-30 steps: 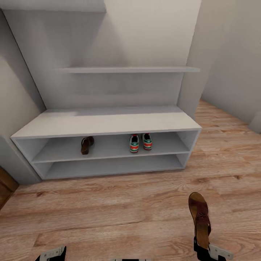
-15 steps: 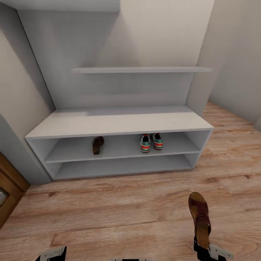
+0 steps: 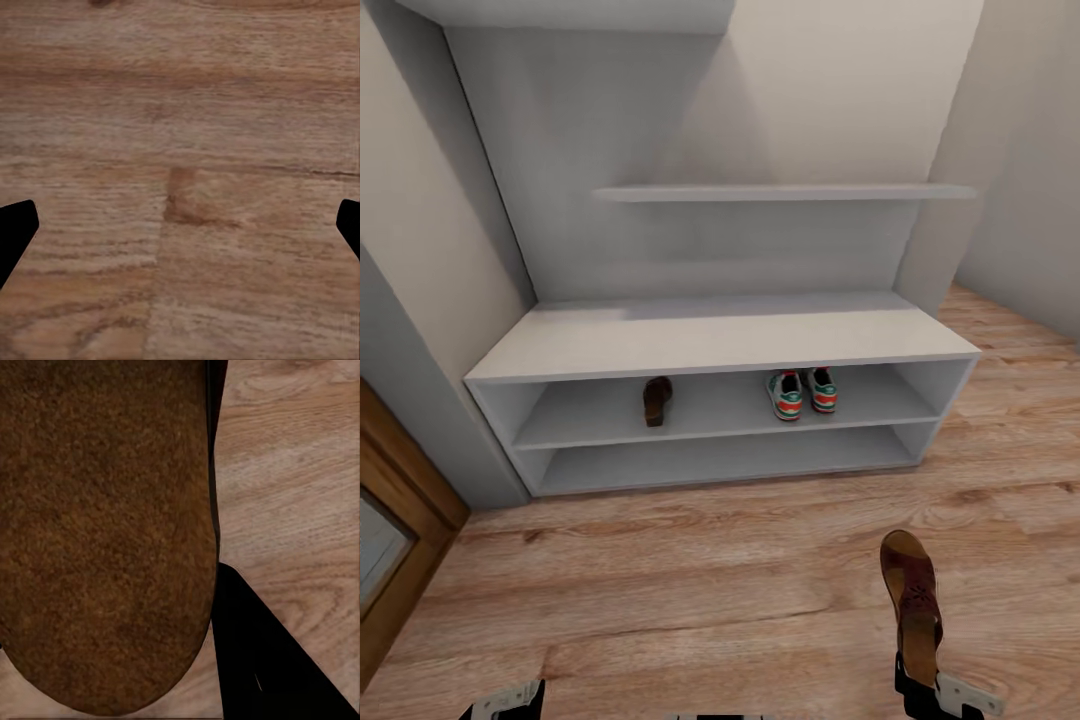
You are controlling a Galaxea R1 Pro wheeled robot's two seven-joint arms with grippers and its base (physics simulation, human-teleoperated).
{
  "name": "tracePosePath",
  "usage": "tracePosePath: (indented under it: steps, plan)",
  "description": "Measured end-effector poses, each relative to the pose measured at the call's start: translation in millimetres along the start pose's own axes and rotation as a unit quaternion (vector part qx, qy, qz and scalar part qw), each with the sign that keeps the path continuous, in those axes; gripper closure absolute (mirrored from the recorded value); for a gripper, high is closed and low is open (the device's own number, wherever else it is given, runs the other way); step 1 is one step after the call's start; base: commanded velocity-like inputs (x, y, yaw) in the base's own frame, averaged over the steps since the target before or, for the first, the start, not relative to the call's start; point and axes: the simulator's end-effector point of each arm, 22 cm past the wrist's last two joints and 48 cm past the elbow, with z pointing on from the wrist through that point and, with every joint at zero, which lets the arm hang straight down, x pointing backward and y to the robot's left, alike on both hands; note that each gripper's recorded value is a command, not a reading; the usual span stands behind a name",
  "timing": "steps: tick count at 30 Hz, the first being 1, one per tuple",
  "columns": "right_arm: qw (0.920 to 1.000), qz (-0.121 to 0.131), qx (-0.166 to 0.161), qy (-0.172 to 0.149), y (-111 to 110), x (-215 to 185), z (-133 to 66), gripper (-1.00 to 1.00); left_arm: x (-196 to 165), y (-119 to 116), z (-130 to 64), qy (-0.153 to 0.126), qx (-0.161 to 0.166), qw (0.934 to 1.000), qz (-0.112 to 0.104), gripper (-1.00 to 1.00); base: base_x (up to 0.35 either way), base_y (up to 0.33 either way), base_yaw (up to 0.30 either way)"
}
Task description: Pick up the two gym shoes and the two sandals from the corridor floor and place them onto the hallstand (shoe rack) in the corridor, making sure they are on the rack and not on the floor. Arrange them so the two gym shoes are next to each other and the two sandals are next to each other.
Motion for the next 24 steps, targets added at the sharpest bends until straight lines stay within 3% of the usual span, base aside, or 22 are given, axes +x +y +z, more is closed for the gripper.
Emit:
tracePosePath:
  steps: [5, 9, 12, 14, 16, 17, 18, 20, 22, 23, 24]
  plan:
    - [1.0, -0.003, -0.004, 0.002, 1, 1, -0.6, 1.0, -2, -6, 0.1, -0.004, 0.009, 0.9999, 0.006, -1.0, 0.0, 0.038, 0.0]
    - [0.9999, -0.006, -0.008, 0.001, 4, 1, -0.7, 1.0, -13, -13, -1.0, -0.033, 0.019, 0.9992, 0.014, -1.0, 0.0, 0.005, 0.0]
    - [0.9997, -0.013, -0.02, 0.001, 11, 1, -1.0, 1.0, -19, -30, -4.5, -0.057, 0.052, 0.9968, 0.023, -1.0, 0.0, 0.002, 0.0]
    - [0.9981, -0.031, -0.053, 0.004, 39, 5, -5.4, 1.0, -20, -64, -13.3, -0.073, 0.124, 0.9891, 0.031, -1.0, 0.0, 0.0, 0.0]
    - [0.9975, -0.033, -0.062, 0.006, 49, 7, -7.4, 1.0, -18, -75, -17.5, -0.074, 0.15, 0.9853, 0.032, -1.0, 0.0, 0.0, 0.0]
    - [0.9958, -0.037, -0.083, 0.014, 74, 8, -9.7, 1.0, -16, -88, -23.3, -0.075, 0.182, 0.9799, 0.032, -1.0, 0.0, 0.0, 0.0]
    - [0.9924, -0.057, -0.109, 0.015, 92, 9, -12.2, 1.0, -16, -89, -24.1, -0.075, 0.186, 0.9792, 0.031, -1.0, 0.0, 0.0, 0.0]
    - [0.9929, -0.045, -0.108, 0.021, 102, 6, -10.3, 1.0, -15, -89, -25.4, -0.076, 0.189, 0.9787, 0.028, -1.0, 0.0, 0.0, 0.0]
    - [0.9875, -0.058, -0.142, 0.038, 143, 0, -9.6, 1.0, -7, -81, -30.8, -0.072, 0.183, 0.9804, 0.018, -1.0, 0.0, 0.0, 0.0]
    - [0.9882, -0.054, -0.138, 0.039, 141, 0, -9.0, 1.0, -7, -81, -30.9, -0.072, 0.183, 0.9804, 0.018, -1.0, 0.0, 0.0, 0.0]
    - [0.9837, -0.062, -0.154, 0.069, 173, -8, -6.9, 1.0, -1, -71, -35.7, -0.07, 0.173, 0.9824, 0.013, -1.0, 0.0, 0.0, 0.0]
